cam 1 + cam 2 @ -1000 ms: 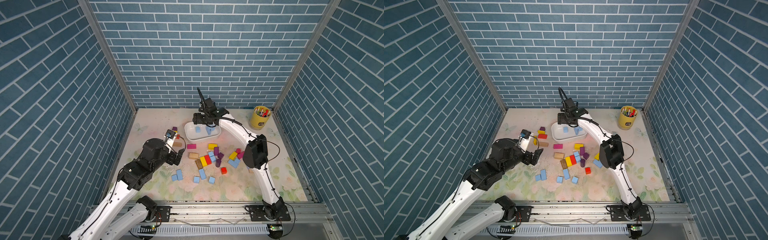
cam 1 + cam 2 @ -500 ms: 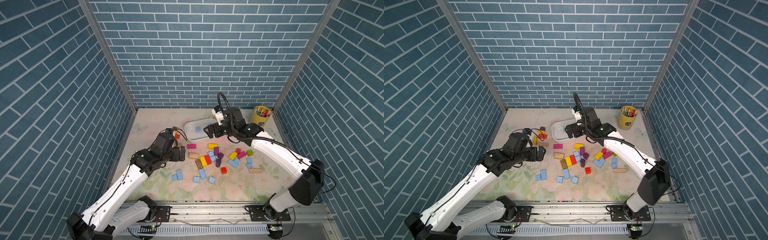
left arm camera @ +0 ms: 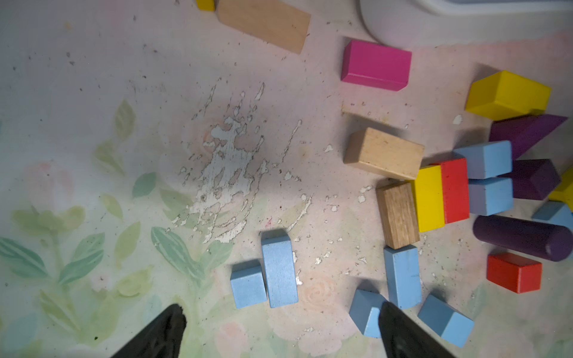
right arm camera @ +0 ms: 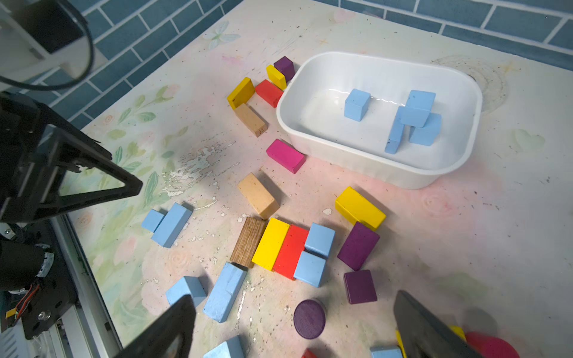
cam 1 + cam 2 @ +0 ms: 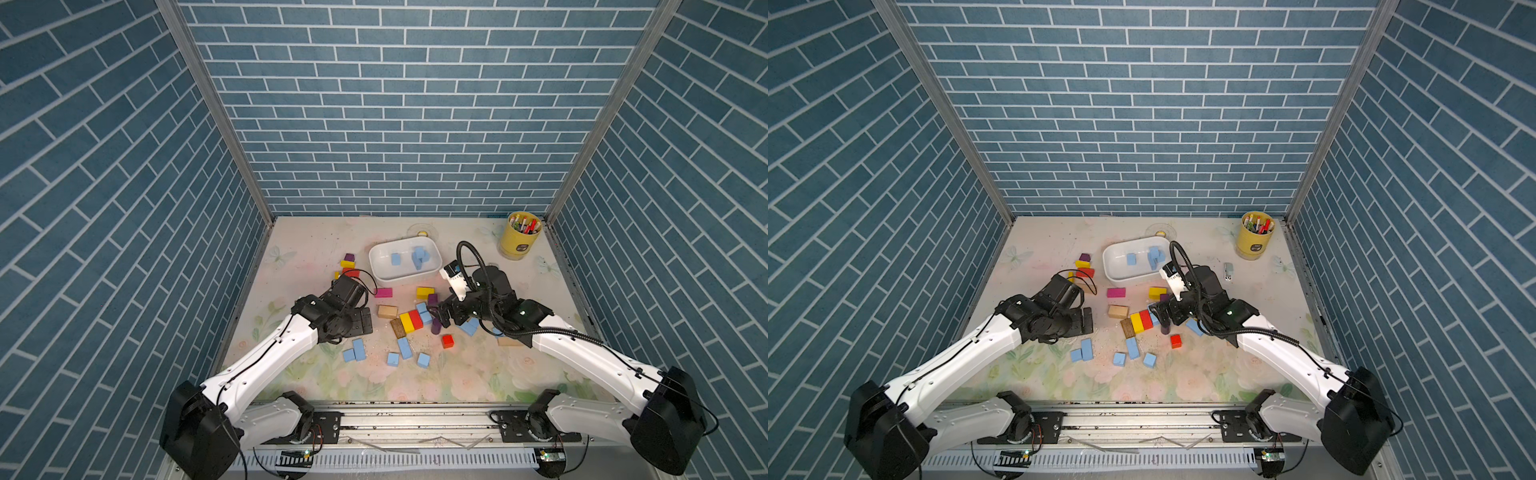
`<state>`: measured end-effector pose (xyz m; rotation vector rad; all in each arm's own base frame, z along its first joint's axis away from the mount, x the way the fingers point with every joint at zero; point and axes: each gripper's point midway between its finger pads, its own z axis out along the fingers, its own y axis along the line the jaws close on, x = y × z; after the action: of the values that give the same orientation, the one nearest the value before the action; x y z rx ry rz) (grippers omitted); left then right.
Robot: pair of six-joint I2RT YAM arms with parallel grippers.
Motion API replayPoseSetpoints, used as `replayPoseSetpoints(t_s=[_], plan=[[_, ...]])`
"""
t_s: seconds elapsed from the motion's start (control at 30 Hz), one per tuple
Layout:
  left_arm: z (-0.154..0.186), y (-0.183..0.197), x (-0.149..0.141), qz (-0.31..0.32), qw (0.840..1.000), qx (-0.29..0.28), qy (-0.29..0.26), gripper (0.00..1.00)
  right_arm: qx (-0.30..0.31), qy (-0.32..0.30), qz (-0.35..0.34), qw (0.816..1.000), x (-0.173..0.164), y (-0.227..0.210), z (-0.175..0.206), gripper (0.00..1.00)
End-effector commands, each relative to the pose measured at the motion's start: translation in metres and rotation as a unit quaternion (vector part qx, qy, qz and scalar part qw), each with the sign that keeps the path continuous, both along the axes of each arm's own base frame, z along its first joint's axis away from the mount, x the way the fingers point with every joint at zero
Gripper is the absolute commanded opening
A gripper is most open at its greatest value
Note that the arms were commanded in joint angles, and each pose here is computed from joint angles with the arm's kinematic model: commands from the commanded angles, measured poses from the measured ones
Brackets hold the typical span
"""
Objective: Pick out the blue building blocks
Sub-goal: Pick up the building block from the center of the board.
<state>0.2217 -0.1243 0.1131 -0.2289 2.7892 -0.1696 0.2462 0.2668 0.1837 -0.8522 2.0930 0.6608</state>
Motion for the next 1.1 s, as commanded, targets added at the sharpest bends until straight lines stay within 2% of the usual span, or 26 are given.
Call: replayPoseSetpoints(t_s=[0.0, 0.17, 0.37, 0.77, 1.07], plan=[[-0.014, -0.004, -0.002, 0.015, 1.0, 0.005, 0.016, 0.96, 0.041, -0.082, 0.038, 0.995, -0.001, 0.009, 0.027, 0.99], [-0.035, -0.011, -0.002, 0.01, 0.999, 0.026, 0.038, 0.9, 0.07, -0.123, 0.041, 0.989, -0.003, 0.007, 0.031, 0.99], [-0.056, -0.02, -0.003, 0.002, 0.997, 0.04, 0.058, 0.81, 0.074, -0.142, 0.019, 0.987, -0.001, -0.001, 0.028, 0.99], [-0.087, -0.021, -0.007, 0.007, 0.995, 0.058, 0.084, 0.67, 0.076, -0.141, 0.011, 0.987, -0.001, -0.004, 0.023, 0.99], [-0.098, -0.02, -0.006, 0.007, 0.994, 0.065, 0.088, 0.52, 0.073, -0.139, 0.008, 0.988, 0.0, -0.004, 0.02, 0.99]])
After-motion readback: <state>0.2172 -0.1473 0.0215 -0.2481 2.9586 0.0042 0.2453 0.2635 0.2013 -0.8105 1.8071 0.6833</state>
